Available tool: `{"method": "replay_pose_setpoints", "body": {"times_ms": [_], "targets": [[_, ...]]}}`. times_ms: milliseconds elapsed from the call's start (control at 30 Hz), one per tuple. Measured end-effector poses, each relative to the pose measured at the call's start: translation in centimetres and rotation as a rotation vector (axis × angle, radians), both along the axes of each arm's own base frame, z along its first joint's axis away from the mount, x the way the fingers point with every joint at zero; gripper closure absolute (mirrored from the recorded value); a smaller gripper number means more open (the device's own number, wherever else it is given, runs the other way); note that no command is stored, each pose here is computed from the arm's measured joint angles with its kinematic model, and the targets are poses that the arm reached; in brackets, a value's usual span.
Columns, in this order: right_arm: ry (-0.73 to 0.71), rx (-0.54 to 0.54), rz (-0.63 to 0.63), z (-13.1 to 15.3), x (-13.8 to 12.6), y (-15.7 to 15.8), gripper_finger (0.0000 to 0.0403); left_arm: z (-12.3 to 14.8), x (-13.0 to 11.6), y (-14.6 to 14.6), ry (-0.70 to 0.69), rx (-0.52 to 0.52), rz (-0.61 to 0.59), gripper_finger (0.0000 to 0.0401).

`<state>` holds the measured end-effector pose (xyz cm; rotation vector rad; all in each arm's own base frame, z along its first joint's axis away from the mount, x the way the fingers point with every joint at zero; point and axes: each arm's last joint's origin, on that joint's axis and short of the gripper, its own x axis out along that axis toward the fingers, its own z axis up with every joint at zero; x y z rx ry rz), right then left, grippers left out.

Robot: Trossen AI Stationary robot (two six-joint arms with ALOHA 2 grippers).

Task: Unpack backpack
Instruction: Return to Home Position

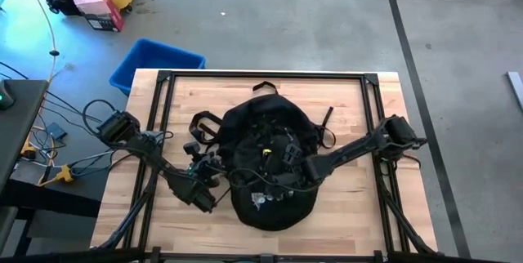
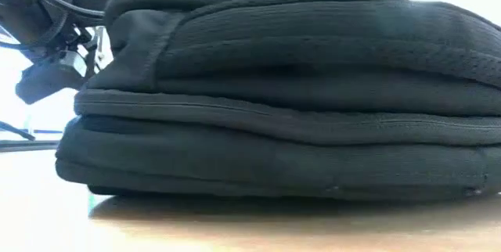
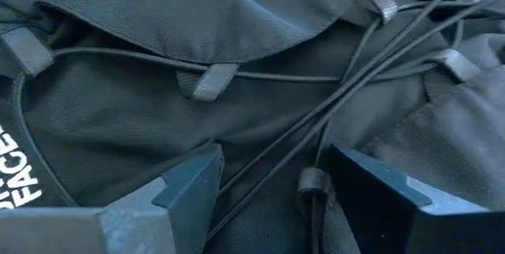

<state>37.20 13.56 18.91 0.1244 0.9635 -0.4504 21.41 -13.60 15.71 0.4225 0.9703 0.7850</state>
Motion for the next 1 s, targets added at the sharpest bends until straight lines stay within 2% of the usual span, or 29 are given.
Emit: {"method": "replay_pose_setpoints", "body": {"times_ms": [233, 400, 533, 600, 733, 867, 1000], "targets": [[-0.04, -0.029, 0.012, 1.5, 0.6, 0.3, 0.0203, 0.0, -0.1, -0.1, 0.0, 0.007, -0.008, 0.0401], [-0.115, -0.055, 0.087, 6.3, 0.8, 1.3, 0.0209, 1.1, -1.1, -0.1, 0.025, 0.06, 0.032, 0.0401], [-0.124, -0.166, 0.121, 9.9, -1.1, 2.0, 0.0216, 4.0, -3.0, -1.0, -0.127, 0.104, 0.028, 0.0401], [-0.096, -0.177, 0.108, 11.4, -2.9, 1.7, 0.0226, 5.4, -4.6, -1.4, -0.239, 0.058, -0.001, 0.0401], [-0.002, -0.17, -0.009, 13.2, -8.3, -0.3, 0.0253, 8.0, -8.7, -0.5, -0.418, -0.116, -0.056, 0.0401], [-0.009, -0.108, -0.157, 13.4, -13.4, -2.9, 0.0271, 9.2, -12.0, 3.7, -0.635, -0.288, -0.021, 0.0401], [-0.068, 0.009, -0.256, 11.4, -16.7, -5.3, 0.0277, 8.0, -13.7, 7.2, -0.808, -0.48, 0.001, 0.0401]]}}
